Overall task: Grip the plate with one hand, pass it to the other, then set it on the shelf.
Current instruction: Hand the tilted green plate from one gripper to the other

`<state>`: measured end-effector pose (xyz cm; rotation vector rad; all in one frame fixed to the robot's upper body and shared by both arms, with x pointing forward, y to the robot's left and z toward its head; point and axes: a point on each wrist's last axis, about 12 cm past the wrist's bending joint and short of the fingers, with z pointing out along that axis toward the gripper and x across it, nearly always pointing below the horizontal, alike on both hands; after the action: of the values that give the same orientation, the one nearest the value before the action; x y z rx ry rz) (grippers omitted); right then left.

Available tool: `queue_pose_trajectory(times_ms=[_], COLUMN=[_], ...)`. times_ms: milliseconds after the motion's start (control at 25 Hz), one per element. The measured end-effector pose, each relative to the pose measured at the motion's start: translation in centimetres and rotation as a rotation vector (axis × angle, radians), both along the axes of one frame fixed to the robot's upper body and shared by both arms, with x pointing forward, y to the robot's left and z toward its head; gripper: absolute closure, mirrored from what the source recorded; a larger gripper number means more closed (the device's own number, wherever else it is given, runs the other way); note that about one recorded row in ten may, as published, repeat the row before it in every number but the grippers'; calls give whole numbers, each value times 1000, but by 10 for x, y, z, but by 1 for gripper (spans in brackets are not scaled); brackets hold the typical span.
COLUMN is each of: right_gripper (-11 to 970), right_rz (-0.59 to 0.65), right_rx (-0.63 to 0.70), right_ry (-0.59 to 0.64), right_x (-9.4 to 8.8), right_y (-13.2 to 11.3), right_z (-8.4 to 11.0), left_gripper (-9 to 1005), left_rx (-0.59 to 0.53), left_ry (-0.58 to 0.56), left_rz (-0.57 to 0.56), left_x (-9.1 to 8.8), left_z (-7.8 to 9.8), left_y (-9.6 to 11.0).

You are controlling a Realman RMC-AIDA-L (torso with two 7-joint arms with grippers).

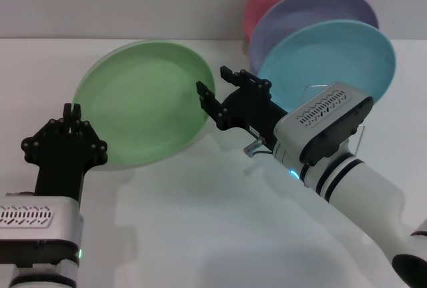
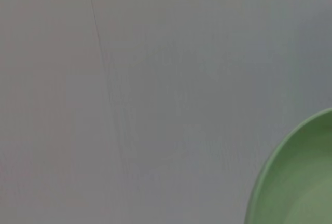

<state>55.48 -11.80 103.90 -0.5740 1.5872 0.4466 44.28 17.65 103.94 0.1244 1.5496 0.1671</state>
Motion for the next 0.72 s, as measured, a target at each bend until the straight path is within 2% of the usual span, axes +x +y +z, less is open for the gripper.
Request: queue_pose_trajectory(times_ms=[600, 720], right_gripper=[489, 526], right_rz=[12, 22], right_rx=[-23, -24], right_ry=[3, 2], right_x=[2, 1], right_y=[1, 3], right_z=[0, -1], left_gripper=[907, 906], left_rx=[-13, -13], left_ry=[-7, -5], left_rz=[-14, -14], left_x=[0, 0], left_z=[1, 1], left_y=[-2, -2])
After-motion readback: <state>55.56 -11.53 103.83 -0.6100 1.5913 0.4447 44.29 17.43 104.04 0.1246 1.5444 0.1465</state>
